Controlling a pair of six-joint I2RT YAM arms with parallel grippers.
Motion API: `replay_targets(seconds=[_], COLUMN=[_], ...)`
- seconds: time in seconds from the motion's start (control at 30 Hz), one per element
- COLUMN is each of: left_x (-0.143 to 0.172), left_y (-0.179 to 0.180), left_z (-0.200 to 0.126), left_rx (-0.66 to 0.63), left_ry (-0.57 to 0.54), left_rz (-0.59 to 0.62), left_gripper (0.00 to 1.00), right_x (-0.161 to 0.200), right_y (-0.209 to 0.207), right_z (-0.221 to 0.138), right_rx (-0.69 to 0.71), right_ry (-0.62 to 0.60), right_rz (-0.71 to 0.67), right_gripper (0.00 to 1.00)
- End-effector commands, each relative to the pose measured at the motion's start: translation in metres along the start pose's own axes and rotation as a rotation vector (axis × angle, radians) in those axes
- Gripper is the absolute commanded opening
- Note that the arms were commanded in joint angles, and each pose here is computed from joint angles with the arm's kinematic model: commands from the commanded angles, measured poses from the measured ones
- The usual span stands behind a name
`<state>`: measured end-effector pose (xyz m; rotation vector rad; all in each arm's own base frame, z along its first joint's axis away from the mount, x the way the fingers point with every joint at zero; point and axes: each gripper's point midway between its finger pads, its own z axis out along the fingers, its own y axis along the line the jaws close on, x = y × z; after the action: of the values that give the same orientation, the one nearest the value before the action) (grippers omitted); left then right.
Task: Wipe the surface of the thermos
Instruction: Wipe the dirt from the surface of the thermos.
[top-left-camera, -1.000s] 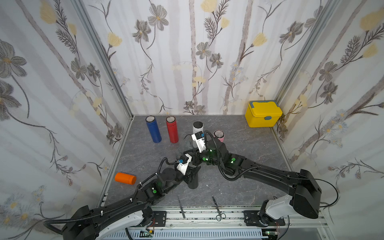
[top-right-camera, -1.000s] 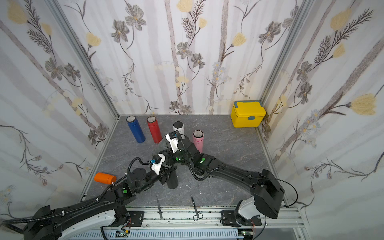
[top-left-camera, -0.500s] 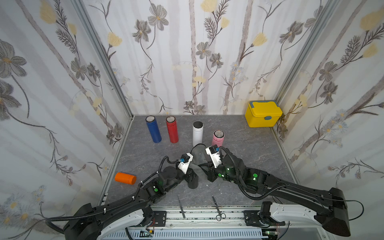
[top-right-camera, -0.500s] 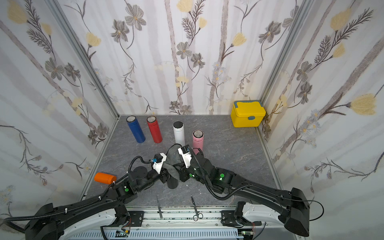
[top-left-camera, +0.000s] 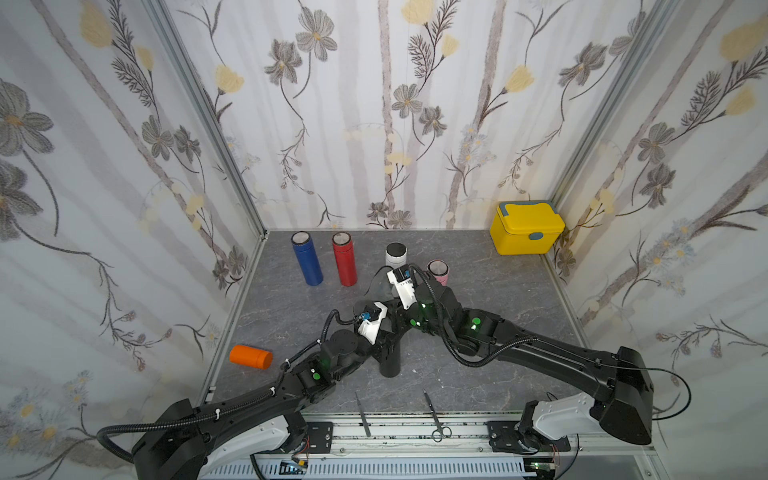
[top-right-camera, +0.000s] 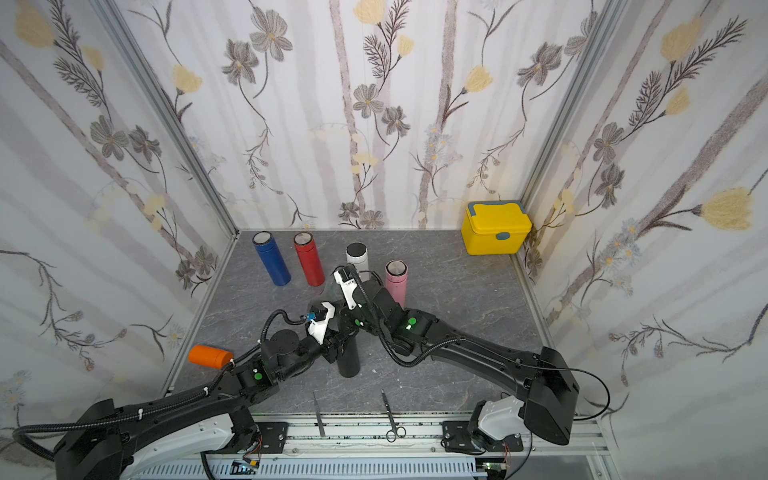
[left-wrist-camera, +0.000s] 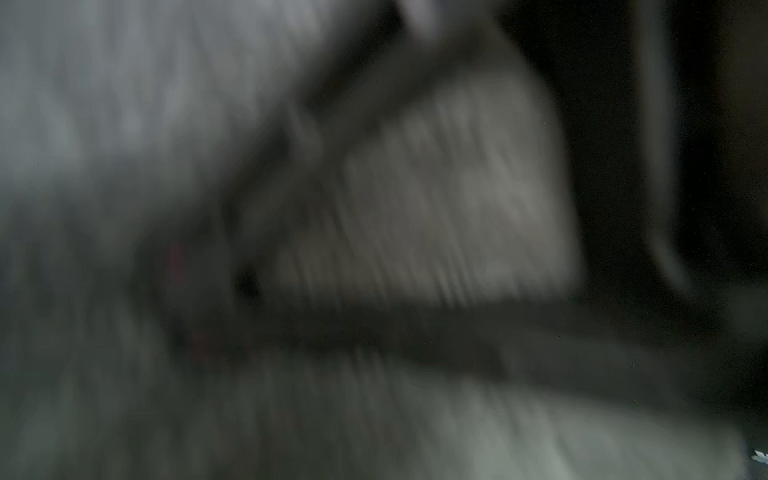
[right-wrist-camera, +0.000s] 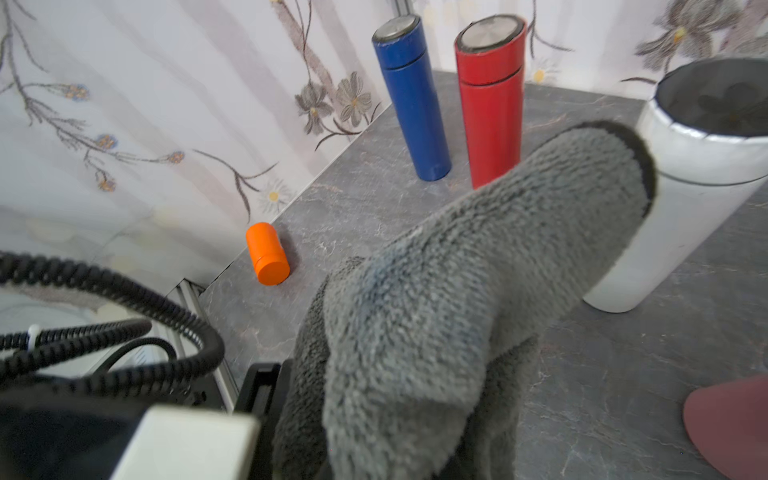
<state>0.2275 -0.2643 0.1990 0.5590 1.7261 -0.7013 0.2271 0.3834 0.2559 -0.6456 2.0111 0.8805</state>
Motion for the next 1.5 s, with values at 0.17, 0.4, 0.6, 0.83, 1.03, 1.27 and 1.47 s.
replay_targets(seconds=[0.17,0.4,0.6,0.83,1.03,1.27,1.47], left_x=[-0.03,-0.087,-0.134,-0.158,-0.144,-0.132,-0.129], left_y=[0.03,0.048,0.043,0.031,0.043,0.064,0.074], left_z=[0.004,-0.023,-0.055,-0.087,-0.093,-0.106,-0.112], left_rx=[-0.139,-0.251,-0.2,-0.022,-0.037,-0.141,-0.207], left_ry=[-0.033,-0.142,-0.274,-0.467,-0.544,-0.602,-0.613], left_rz=[-0.133,-0.32,-0.522,-0.692,-0.74,-0.738,-0.717], left_gripper=[0.0,0.0,0.0,0.0,0.0,0.0,0.0], right_x=[0.054,0.082,0.11,0.064,0.032,0.055,0.052], right_y=[-0.016,-0.043,-0.061,-0.037,-0.008,0.011,0.009], right_z=[-0.063,-0.101,-0.088,-0.09,-0.107,-0.119,-0.155], right_rx=[-0.039,0.008,0.055,-0.08,-0.234,-0.364,-0.427], right_ry=[0.022,-0.043,-0.029,-0.237,-0.374,-0.346,-0.444], right_rz=[0.128,0.204,0.228,0.176,0.123,0.151,0.199], right_gripper=[0.0,0.0,0.0,0.0,0.0,0.0,0.0])
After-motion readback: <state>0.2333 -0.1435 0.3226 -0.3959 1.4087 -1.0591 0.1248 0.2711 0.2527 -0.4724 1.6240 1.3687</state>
